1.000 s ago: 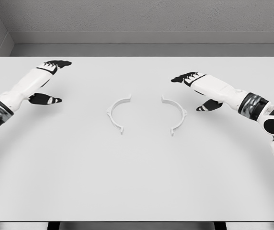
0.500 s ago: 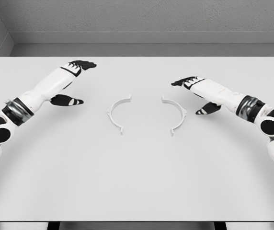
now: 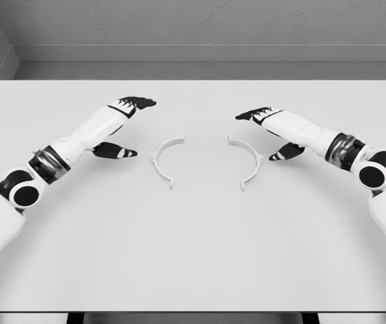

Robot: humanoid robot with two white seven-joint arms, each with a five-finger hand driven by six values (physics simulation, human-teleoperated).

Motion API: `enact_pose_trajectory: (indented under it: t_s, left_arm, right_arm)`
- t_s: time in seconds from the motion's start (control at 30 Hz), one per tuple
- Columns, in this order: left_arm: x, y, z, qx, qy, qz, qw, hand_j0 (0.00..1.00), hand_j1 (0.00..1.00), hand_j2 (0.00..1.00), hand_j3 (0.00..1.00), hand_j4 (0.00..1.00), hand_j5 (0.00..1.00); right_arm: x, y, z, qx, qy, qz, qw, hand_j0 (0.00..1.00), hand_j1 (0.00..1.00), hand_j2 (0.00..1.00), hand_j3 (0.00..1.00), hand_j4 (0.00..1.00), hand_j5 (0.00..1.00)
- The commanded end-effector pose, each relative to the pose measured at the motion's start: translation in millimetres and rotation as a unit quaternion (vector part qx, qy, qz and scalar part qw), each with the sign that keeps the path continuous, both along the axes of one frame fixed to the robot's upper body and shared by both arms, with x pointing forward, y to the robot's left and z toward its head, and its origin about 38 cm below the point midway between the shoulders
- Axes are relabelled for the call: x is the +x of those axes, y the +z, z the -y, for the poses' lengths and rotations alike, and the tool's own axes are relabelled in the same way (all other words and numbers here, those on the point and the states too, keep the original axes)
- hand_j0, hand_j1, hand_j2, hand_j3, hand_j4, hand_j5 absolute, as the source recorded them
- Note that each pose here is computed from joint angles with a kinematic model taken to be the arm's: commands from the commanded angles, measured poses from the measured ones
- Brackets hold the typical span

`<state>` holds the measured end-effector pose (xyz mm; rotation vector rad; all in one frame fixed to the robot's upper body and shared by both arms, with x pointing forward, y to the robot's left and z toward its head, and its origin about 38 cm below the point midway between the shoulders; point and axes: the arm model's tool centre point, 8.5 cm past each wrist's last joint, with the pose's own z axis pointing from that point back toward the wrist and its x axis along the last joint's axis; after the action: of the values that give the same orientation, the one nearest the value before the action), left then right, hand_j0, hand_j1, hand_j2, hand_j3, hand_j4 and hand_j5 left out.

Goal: Assemble PVC drainage pipe clamps

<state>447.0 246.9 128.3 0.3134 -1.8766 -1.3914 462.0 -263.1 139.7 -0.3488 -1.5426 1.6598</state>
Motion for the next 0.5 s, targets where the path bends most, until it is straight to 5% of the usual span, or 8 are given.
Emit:
enact_pose_trajectory:
  t_s: [0.0, 0.47]
  left_arm:
    - [-0.2, -0.6, 5, -0.007, -0.003, -0.001, 1.0000, 1.00, 1.00, 1.00, 1.00, 1.00, 1.00]
    - [15.8, -25.2, -3, -0.009, 0.033, -0.040, 0.9986, 1.00, 1.00, 1.00, 1.00, 1.00, 1.00]
  right_arm:
    - [0.9, -2.6, -2, 0.006, -0.002, -0.005, 1.0000, 1.00, 1.00, 1.00, 1.00, 1.00, 1.00]
    - [6.1, -6.2, -2, 0.005, -0.005, -0.013, 0.9999, 1.00, 1.00, 1.00, 1.00, 1.00, 1.00]
